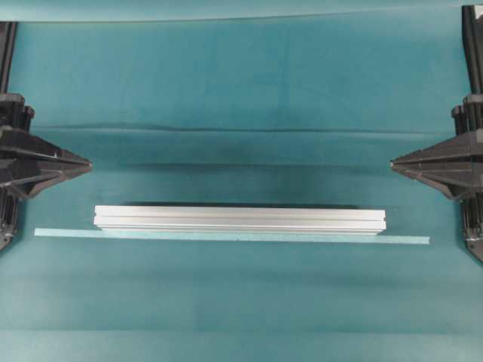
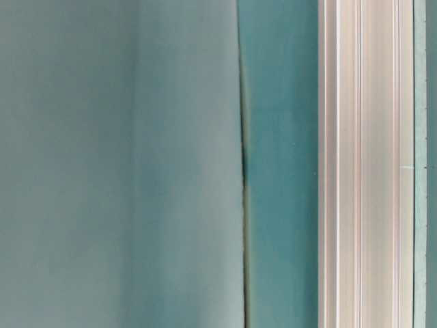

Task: Lift the metal rail with both hands.
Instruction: 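Move both grippers inward toward the two ends of the silver rail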

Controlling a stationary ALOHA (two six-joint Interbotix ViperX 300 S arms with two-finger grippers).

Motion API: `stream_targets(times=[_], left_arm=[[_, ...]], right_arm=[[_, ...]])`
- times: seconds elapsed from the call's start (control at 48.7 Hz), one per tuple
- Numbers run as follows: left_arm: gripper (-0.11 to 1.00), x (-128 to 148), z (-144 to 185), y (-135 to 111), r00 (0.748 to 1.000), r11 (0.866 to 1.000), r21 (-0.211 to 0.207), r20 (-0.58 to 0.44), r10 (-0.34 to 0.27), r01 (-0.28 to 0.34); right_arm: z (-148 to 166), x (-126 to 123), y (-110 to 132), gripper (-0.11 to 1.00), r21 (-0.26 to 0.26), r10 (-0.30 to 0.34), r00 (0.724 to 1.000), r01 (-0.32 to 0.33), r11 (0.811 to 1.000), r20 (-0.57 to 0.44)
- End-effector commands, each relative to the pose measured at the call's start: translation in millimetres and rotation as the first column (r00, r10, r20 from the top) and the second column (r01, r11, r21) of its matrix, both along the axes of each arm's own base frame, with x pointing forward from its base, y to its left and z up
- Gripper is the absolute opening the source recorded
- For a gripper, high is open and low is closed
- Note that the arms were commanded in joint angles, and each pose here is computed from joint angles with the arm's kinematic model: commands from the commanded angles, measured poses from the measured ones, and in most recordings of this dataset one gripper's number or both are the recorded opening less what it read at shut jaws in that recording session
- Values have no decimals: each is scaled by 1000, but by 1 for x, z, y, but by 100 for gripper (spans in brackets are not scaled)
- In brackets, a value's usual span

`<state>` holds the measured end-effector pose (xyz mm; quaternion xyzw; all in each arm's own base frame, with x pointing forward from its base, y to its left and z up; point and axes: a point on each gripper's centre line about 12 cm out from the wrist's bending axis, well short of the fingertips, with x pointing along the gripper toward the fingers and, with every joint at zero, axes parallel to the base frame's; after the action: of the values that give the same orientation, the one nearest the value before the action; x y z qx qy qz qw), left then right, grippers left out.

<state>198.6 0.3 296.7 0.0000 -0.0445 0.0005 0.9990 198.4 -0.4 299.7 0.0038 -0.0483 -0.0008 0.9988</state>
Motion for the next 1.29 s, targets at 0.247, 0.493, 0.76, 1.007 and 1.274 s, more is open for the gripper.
stream_targets(times=[0.247, 0.493, 0.76, 1.007, 1.274], left_arm=[[-1, 19, 7, 2, 994, 995, -103, -113, -2, -10], [-1, 33, -1, 2, 922, 993, -109, -388, 0, -46], [-1, 59, -14, 3, 777, 994, -80, -629, 6, -73], [-1, 90, -28, 3, 630, 994, -62, -776, 6, -85], [-1, 110, -32, -2, 492, 996, -45, -871, -1, -77]], right_arm=[[-17, 12, 2, 0, 224, 30, 973, 23, 974, -228], [-26, 28, 0, 0, 277, 40, 883, 103, 955, -467], [-36, 54, 3, 0, 247, 63, 718, 155, 956, -693], [-52, 89, 3, 0, 197, 71, 523, 189, 962, -849], [-69, 114, 2, 0, 134, 62, 330, 200, 971, -942]])
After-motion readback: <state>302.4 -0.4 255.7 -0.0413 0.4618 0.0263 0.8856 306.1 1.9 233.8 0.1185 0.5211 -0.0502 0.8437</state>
